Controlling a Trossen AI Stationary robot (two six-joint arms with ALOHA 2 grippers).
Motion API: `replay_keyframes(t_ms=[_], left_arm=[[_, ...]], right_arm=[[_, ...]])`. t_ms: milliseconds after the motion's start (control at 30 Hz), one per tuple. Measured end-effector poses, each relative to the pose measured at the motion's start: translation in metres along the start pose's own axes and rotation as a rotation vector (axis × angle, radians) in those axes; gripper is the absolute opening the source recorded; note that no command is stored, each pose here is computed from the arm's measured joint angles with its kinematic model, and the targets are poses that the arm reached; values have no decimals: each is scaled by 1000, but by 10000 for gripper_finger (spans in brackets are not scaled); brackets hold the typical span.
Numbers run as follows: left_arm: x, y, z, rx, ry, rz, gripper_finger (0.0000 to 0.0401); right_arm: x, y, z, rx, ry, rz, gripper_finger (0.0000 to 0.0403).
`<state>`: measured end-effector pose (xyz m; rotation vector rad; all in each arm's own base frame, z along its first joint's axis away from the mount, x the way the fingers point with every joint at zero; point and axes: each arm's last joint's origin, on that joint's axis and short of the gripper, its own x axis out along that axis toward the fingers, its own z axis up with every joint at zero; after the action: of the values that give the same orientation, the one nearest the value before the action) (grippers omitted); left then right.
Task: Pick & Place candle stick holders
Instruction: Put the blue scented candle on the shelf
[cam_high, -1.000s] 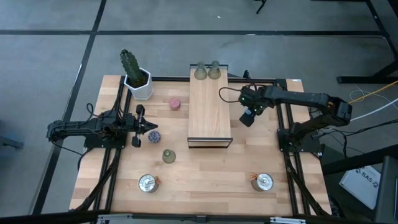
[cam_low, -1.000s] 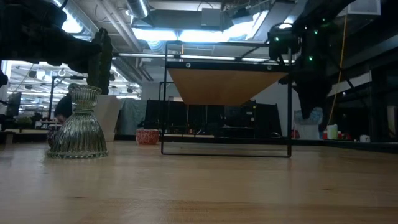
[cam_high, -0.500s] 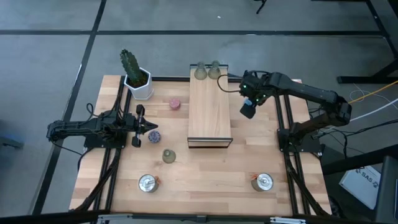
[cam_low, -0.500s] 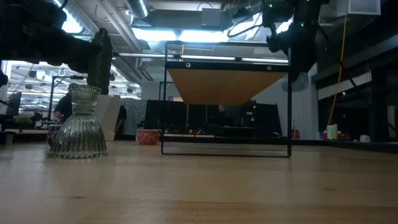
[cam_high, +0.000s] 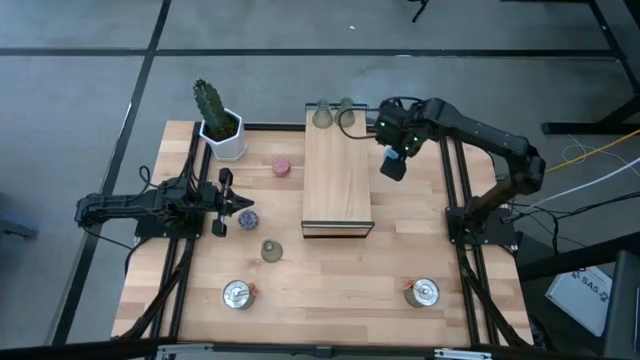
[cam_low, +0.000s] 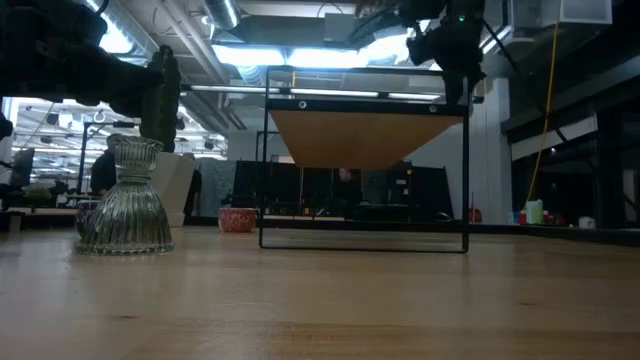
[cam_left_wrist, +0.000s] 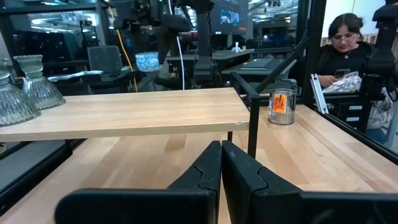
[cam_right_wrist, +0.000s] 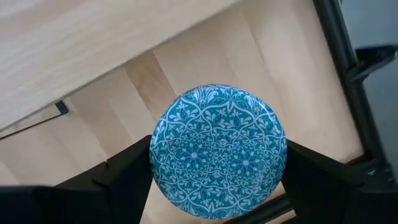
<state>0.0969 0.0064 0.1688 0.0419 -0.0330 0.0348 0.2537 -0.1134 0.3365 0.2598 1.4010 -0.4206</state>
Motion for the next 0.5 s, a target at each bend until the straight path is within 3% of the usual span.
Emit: replay_keyframes(t_ms=[500], left_arm=[[0,0,0,0,0,0,6]], right_arm=[[14,14,47,-230,1,29,311]])
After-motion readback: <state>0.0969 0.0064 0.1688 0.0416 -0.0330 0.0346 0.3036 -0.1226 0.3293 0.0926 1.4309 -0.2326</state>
